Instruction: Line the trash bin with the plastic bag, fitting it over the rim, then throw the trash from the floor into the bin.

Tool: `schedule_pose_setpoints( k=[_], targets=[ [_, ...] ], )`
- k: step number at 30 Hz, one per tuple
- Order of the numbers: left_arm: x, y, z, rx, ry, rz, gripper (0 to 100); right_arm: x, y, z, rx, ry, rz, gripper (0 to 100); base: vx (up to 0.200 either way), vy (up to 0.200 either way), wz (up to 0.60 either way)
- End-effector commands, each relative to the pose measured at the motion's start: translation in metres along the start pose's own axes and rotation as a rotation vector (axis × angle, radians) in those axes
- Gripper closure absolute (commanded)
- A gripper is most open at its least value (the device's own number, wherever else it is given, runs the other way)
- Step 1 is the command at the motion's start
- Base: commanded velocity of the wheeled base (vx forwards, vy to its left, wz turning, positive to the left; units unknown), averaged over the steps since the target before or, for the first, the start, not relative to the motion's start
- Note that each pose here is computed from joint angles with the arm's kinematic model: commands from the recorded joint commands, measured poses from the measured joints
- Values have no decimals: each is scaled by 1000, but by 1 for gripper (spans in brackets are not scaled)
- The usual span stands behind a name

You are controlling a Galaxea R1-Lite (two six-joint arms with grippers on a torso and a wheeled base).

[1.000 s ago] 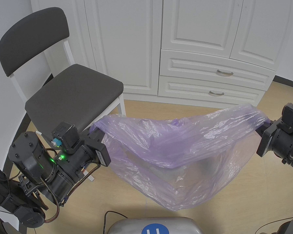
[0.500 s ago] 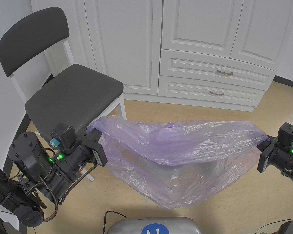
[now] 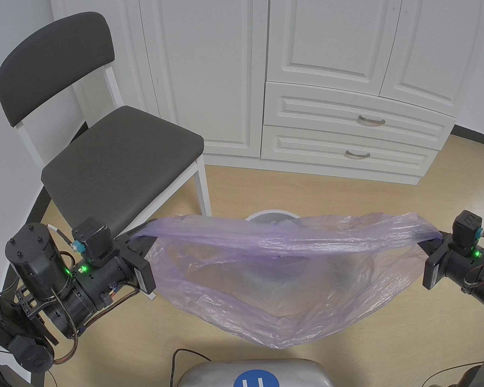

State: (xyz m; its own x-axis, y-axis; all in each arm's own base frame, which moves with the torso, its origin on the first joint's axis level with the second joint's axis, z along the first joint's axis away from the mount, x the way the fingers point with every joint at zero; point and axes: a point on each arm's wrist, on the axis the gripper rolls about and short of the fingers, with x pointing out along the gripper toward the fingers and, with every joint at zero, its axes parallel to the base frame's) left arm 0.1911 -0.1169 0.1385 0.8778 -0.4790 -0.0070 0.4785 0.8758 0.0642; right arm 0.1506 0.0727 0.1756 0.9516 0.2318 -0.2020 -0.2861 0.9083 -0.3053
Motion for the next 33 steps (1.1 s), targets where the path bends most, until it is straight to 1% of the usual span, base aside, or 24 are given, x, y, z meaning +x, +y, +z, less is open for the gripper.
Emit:
schedule_pose_setpoints(
  k=[1, 9, 15, 18, 21, 25, 28, 29, 33],
  targets=[
    [1, 9, 0, 1, 23, 38, 100, 6, -3, -5, -17, 38, -22, 100, 0, 0, 0],
    [4, 14, 0, 1, 32, 60, 100, 8, -5, -8, -26, 52, -35, 100, 0, 0, 0],
    [6, 22, -1, 0, 33, 96, 100, 8, -6, -9, -27, 59, -39, 100, 0, 0, 0],
    [5, 26, -1, 1, 32, 99, 100, 7, -7, -10, -27, 59, -44, 100, 0, 0, 0],
    [4, 29, -1, 0, 30, 91, 100, 6, -8, -11, -44, 59, -46, 100, 0, 0, 0],
    [1, 35, -2, 1, 27, 53, 100, 4, -12, -16, -80, 73, -54, 100, 0, 0, 0],
    [-1, 38, -3, -2, 29, 31, 100, 2, -13, -17, -86, 66, -37, 100, 0, 0, 0],
    [-2, 43, -5, -4, 32, 13, 100, 0, -15, -16, -91, 50, -16, 100, 0, 0, 0],
    [-4, 47, -6, -8, 34, -24, 100, -3, -22, -18, -90, 20, 32, 100, 0, 0, 0]
  ],
)
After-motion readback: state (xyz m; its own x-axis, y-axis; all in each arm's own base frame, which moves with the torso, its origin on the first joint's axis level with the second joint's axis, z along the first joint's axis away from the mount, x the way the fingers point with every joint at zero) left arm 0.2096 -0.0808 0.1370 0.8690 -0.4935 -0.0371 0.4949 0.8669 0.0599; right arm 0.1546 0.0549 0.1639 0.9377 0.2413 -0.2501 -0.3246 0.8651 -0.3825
